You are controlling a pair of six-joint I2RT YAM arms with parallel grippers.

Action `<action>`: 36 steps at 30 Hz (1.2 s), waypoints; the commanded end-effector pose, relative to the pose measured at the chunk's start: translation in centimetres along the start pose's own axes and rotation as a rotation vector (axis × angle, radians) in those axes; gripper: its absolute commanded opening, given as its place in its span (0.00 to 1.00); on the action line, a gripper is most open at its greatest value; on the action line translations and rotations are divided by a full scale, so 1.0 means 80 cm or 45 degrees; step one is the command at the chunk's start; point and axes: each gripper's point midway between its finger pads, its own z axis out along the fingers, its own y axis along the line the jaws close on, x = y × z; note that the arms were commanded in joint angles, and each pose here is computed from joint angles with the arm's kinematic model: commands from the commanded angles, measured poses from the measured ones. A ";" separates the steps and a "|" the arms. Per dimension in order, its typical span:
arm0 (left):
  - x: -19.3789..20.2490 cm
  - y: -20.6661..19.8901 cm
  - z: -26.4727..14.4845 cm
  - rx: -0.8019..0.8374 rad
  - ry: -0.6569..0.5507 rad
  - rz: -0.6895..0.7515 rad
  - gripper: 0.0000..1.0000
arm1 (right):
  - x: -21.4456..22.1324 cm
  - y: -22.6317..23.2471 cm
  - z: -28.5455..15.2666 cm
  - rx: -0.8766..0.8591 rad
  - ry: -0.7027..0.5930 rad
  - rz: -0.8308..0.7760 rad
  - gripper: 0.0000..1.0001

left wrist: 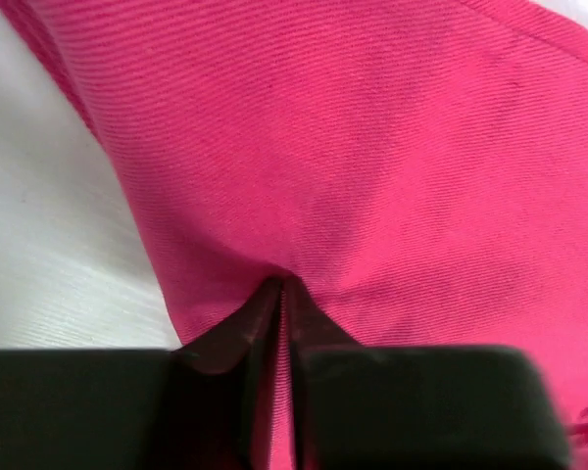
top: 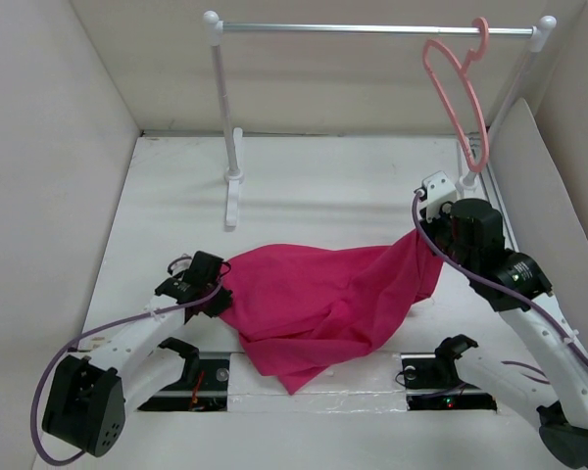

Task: Place the trousers on the hanger
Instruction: Fold the trousers

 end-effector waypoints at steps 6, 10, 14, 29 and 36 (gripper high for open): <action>-0.071 -0.049 -0.032 0.098 -0.266 0.012 0.00 | -0.058 -0.013 -0.018 -0.008 -0.188 0.016 0.00; -0.087 -0.069 -0.081 0.152 -0.296 0.074 0.08 | -0.069 -0.010 -0.023 -0.041 -0.213 0.001 0.00; -0.059 -0.028 -0.075 0.030 -0.189 0.000 0.80 | -0.072 -0.006 -0.022 -0.068 -0.221 -0.009 0.00; -0.011 0.005 -0.012 -0.103 -0.001 -0.222 0.71 | -0.088 -0.063 0.011 0.032 -0.167 0.018 0.00; -0.008 0.012 0.004 -0.126 0.000 -0.180 0.54 | -0.102 -0.068 0.032 -0.037 -0.233 0.059 0.00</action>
